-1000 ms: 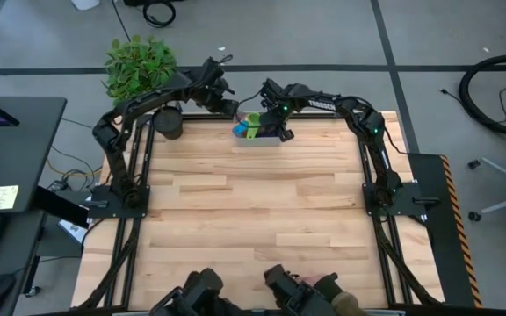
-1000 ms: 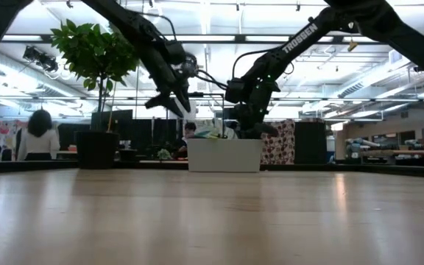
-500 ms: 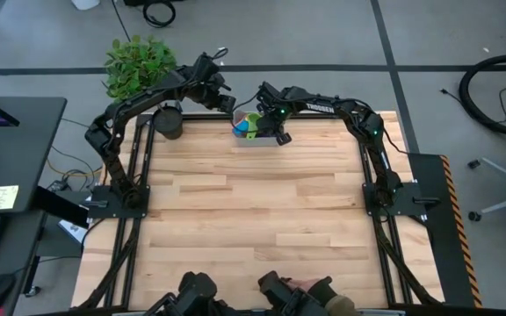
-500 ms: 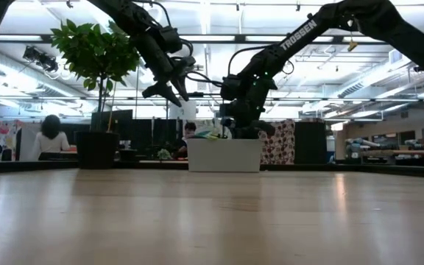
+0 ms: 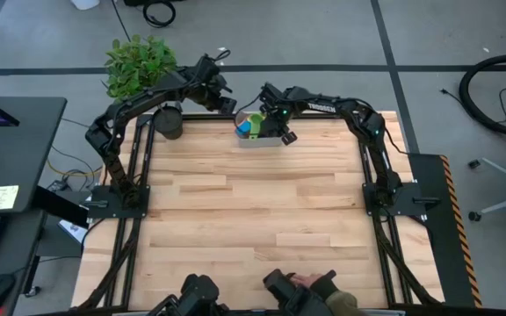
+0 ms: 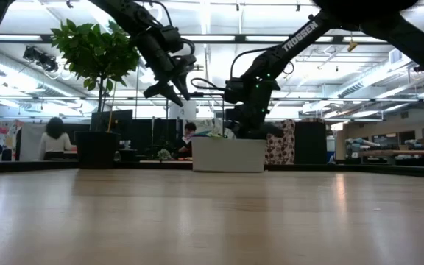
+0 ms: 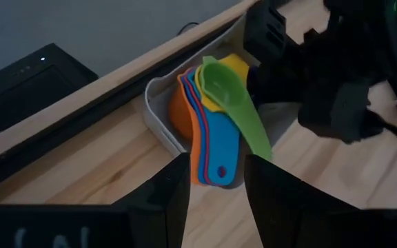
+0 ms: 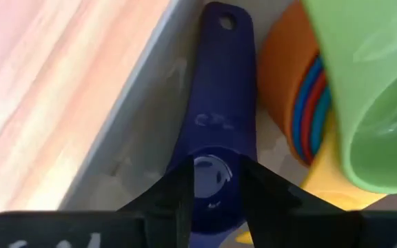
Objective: Nest measuring cups in basket
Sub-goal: Adjust the stacked measuring cups in the gray bin, then stack the dark blue measuring cup on top of the green measuring cup
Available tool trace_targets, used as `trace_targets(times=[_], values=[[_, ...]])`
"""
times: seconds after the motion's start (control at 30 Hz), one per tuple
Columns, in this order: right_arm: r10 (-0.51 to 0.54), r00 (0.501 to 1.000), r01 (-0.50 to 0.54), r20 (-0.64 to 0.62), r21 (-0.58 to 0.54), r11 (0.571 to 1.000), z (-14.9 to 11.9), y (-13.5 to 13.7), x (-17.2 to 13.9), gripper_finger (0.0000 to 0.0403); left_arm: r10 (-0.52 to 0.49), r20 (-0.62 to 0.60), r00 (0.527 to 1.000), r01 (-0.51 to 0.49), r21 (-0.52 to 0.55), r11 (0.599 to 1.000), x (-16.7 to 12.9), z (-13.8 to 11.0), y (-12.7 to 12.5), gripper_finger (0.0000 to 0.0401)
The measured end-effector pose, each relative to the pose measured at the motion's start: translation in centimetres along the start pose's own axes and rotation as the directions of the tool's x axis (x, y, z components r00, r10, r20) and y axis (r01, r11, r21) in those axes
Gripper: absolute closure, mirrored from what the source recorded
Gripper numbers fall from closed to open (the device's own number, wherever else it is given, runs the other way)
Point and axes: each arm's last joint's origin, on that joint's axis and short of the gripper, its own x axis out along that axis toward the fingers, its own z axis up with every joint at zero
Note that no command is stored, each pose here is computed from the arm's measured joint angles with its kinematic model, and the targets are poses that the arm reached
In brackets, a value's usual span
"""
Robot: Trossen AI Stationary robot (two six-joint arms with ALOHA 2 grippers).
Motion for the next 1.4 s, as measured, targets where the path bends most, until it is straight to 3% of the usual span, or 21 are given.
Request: trace_targets(times=[0.53,0.83,1.4], values=[[0.011,1.000,-0.010,0.022,-0.024,1.000,-1.4,1.2,2.4,0.0303,-0.008,-0.006,1.000,0.009,0.009,1.000,0.1,-0.1,-0.2,0.0260],[-0.003,1.000,0.002,-0.022,-0.020,1.000,-1.0,0.5,1.7,0.0393,-0.008,-0.006,1.000,0.008,0.009,1.000,0.1,-0.1,-0.2,0.0260],[0.047,0.998,-0.047,-0.051,-0.003,0.999,0.1,-0.1,-0.6,0.0400,-0.008,-0.007,1.000,0.008,0.005,1.000,0.1,-0.1,-0.2,0.0260]])
